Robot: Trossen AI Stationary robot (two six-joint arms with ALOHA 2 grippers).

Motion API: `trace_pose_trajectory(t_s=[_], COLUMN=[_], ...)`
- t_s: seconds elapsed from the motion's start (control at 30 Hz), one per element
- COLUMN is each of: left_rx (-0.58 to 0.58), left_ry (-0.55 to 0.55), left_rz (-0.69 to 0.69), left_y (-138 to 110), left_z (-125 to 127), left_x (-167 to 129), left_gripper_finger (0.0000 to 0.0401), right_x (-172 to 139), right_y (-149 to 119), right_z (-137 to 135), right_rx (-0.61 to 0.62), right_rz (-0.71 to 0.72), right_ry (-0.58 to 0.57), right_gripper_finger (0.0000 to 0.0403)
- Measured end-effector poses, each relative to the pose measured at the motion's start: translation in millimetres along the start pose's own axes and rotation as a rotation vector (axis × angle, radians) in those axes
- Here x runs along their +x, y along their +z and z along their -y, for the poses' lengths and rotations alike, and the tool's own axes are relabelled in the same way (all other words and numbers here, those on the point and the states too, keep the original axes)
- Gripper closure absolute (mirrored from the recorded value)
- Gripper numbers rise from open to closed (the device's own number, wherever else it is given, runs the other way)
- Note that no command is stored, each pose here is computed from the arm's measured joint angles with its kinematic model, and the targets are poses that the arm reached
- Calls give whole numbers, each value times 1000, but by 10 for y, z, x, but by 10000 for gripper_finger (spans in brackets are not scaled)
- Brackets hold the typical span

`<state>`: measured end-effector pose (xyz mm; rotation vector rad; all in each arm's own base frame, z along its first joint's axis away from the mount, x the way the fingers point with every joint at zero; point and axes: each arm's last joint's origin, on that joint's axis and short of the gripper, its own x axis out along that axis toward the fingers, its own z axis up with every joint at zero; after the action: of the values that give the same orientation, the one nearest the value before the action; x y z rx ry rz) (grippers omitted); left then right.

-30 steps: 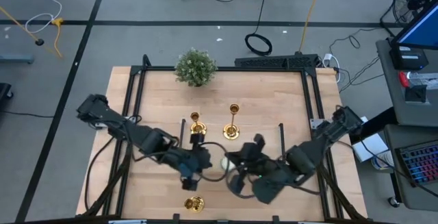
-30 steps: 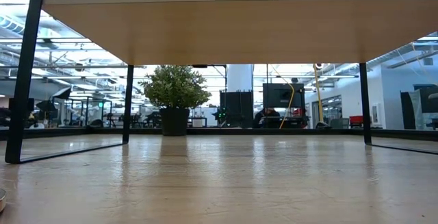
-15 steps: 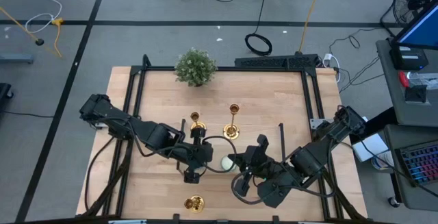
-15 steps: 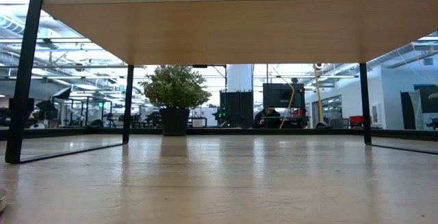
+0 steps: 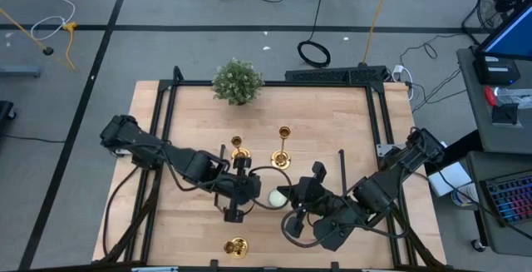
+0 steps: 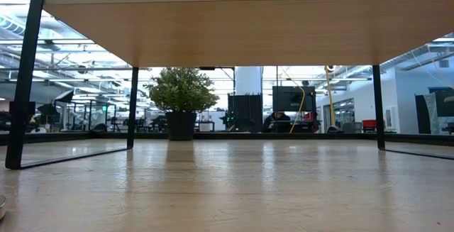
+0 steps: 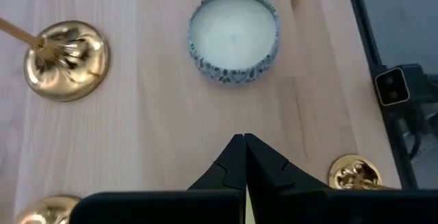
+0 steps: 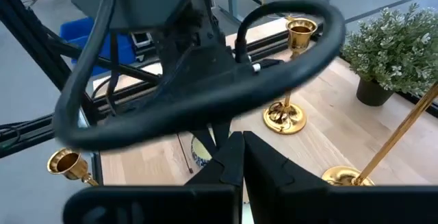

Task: Pick & Place candle stick holders
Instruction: Put the red scented candle on the shelf aligned with the blue scented candle

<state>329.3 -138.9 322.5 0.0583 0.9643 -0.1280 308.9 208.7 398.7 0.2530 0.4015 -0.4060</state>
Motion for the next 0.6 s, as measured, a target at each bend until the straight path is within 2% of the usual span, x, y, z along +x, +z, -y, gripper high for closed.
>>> trace_pose_trajectory(t_s=[0.6], left_rx=[2], left_ry=[-21], left_rz=[-86], left_y=[-55], left_z=[-31], left_x=[70], left_gripper_finger=[401], right_x=[5], right_y=[7], right_z=[-2], right_rx=[-14], right_rz=[4], right_ry=[2], right_gripper_finger=[403])
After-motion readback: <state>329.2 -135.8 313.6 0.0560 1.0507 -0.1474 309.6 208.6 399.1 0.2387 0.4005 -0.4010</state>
